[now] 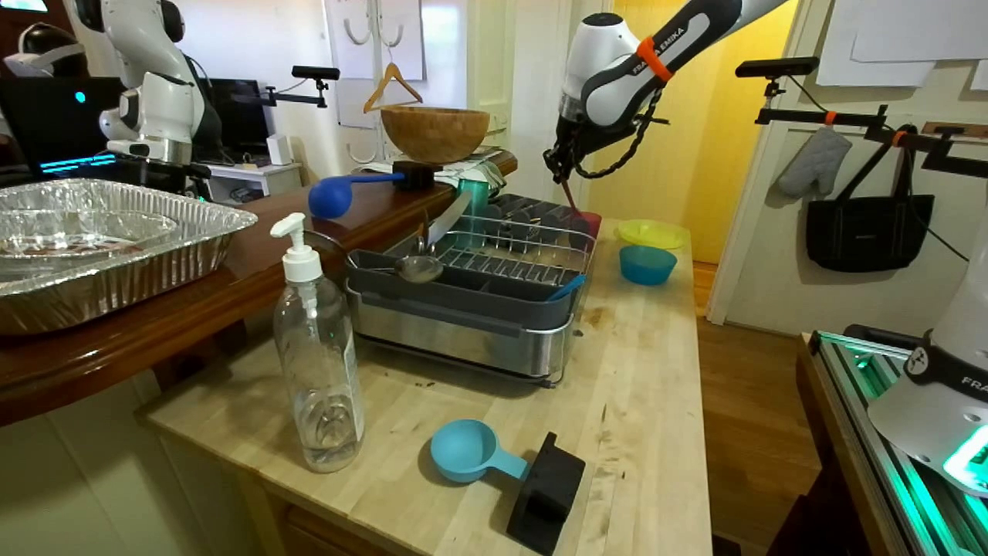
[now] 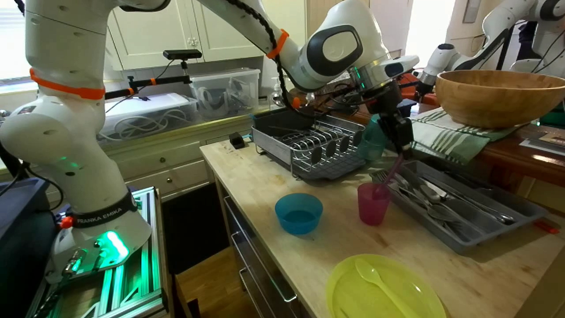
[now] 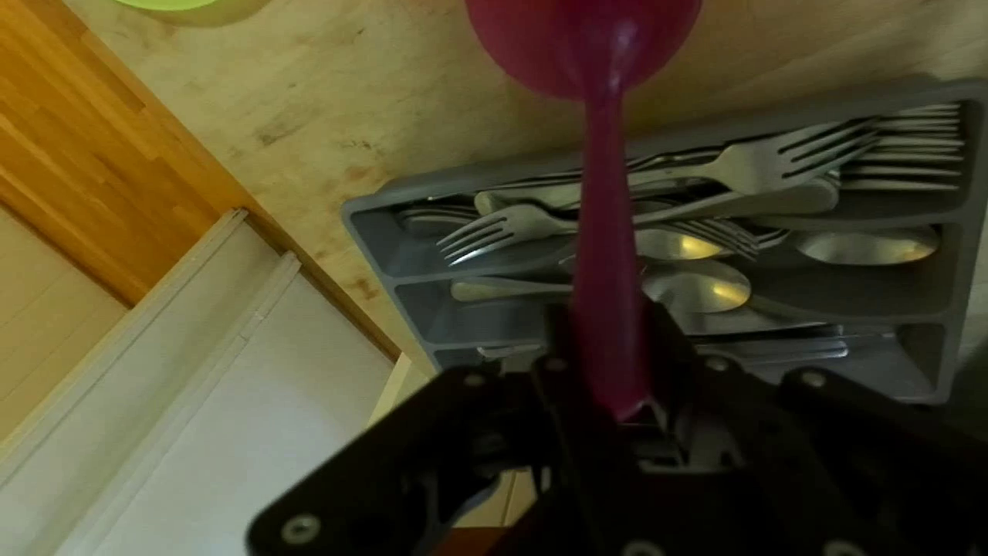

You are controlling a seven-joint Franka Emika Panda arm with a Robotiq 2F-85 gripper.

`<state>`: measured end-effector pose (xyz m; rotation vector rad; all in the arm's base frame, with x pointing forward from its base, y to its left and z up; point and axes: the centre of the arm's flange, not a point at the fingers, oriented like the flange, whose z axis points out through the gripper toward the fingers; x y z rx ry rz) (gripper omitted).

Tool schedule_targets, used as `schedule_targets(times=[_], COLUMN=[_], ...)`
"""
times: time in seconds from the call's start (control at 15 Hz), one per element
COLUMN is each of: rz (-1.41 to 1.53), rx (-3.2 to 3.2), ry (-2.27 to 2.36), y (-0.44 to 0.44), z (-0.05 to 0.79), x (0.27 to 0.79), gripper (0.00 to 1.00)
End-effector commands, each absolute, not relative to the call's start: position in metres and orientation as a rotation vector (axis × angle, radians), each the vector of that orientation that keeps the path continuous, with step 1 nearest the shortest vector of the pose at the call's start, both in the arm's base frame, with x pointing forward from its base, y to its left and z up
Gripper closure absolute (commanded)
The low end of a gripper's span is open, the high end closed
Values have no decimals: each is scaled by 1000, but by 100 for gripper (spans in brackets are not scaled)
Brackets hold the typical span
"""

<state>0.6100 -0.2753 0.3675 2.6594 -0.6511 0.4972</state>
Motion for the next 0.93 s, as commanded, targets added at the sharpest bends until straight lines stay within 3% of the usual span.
schedule_targets(times=[0.0, 0.87], rz=[550, 704], rx=[2618, 2554], ry=[-676, -700], y=[-270, -261], z=[377, 440], x=[598, 589], gripper=[94, 94])
